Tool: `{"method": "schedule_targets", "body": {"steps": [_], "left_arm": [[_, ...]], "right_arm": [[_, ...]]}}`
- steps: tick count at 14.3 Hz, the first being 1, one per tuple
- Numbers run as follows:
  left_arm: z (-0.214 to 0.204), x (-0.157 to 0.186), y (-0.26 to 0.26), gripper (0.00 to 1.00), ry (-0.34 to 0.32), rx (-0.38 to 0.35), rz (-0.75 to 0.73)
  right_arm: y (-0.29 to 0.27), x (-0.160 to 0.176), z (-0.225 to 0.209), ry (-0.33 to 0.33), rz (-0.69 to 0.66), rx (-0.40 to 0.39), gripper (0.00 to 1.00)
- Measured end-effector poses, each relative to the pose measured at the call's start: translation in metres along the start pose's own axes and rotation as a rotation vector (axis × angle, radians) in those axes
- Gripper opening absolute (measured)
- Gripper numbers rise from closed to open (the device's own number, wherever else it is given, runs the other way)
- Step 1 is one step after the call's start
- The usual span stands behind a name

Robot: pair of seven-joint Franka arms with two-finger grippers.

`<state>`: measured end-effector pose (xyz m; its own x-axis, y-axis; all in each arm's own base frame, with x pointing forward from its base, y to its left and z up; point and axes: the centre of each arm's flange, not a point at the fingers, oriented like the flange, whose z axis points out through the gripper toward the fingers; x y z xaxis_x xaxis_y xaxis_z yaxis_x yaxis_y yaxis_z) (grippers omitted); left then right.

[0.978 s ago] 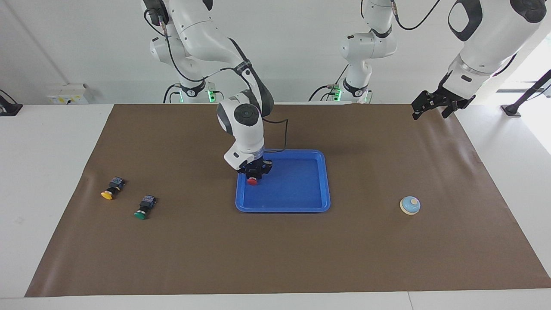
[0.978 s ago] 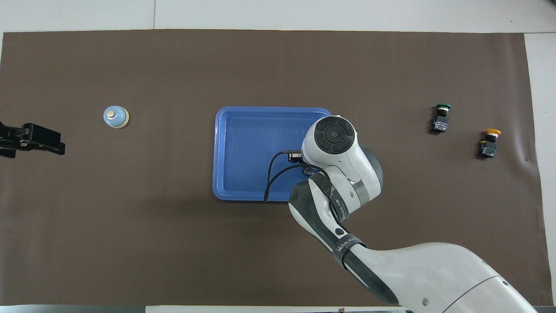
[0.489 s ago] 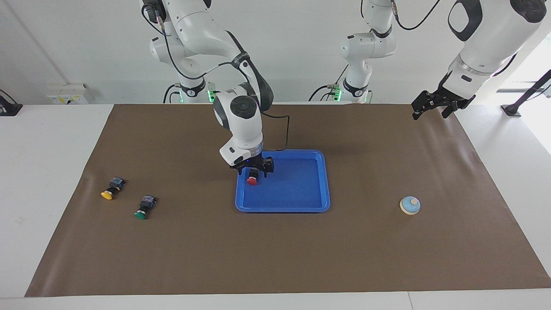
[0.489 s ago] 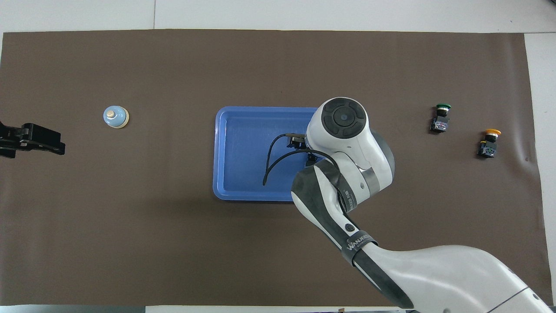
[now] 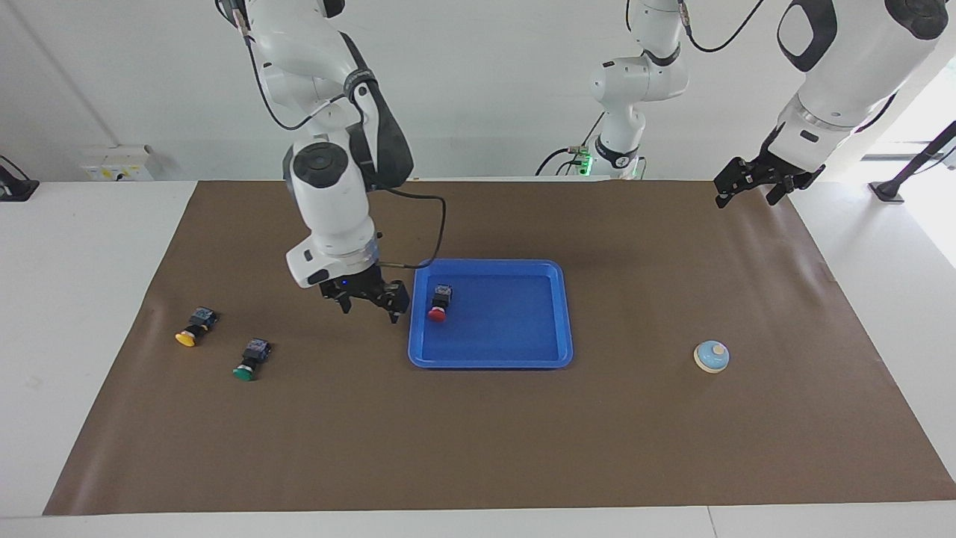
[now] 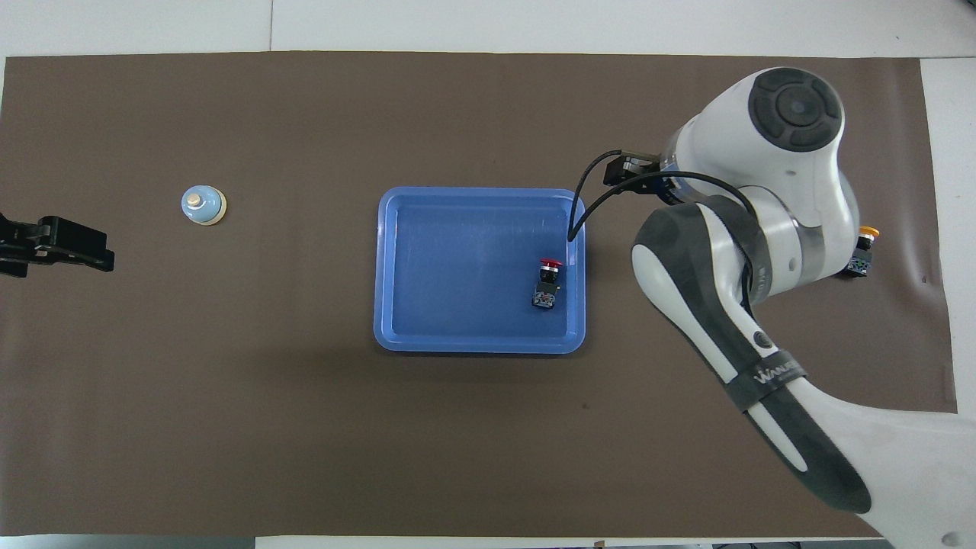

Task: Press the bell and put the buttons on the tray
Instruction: 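Move the right gripper back and grasp the green-capped button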

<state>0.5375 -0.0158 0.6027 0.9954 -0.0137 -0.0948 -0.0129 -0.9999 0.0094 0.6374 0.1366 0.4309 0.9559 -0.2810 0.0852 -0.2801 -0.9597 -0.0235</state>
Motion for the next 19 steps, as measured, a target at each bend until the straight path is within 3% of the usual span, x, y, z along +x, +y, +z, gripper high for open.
{"method": "schedule_targets", "body": {"steps": [4, 7, 10, 19], "left_arm": [[0.0, 0.0, 0.0, 1.0, 0.0, 0.0, 0.0], [0.0, 0.0, 0.0, 1.0, 0.0, 0.0, 0.0], [0.0, 0.0, 0.0, 1.0, 0.0, 0.0, 0.0], [0.0, 0.0, 0.0, 1.0, 0.0, 0.0, 0.0]], "right_arm": [[0.096, 0.038, 0.011, -0.007, 0.017, -0.044, 1.0], [0.144, 0.041, 0.034, -0.041, 0.051, -0.068, 1.0], [0.181, 0.039, 0.063, -0.025, 0.039, -0.063, 1.0], [0.198, 0.043, 0.122, 0.012, 0.038, -0.042, 1.0]]}}
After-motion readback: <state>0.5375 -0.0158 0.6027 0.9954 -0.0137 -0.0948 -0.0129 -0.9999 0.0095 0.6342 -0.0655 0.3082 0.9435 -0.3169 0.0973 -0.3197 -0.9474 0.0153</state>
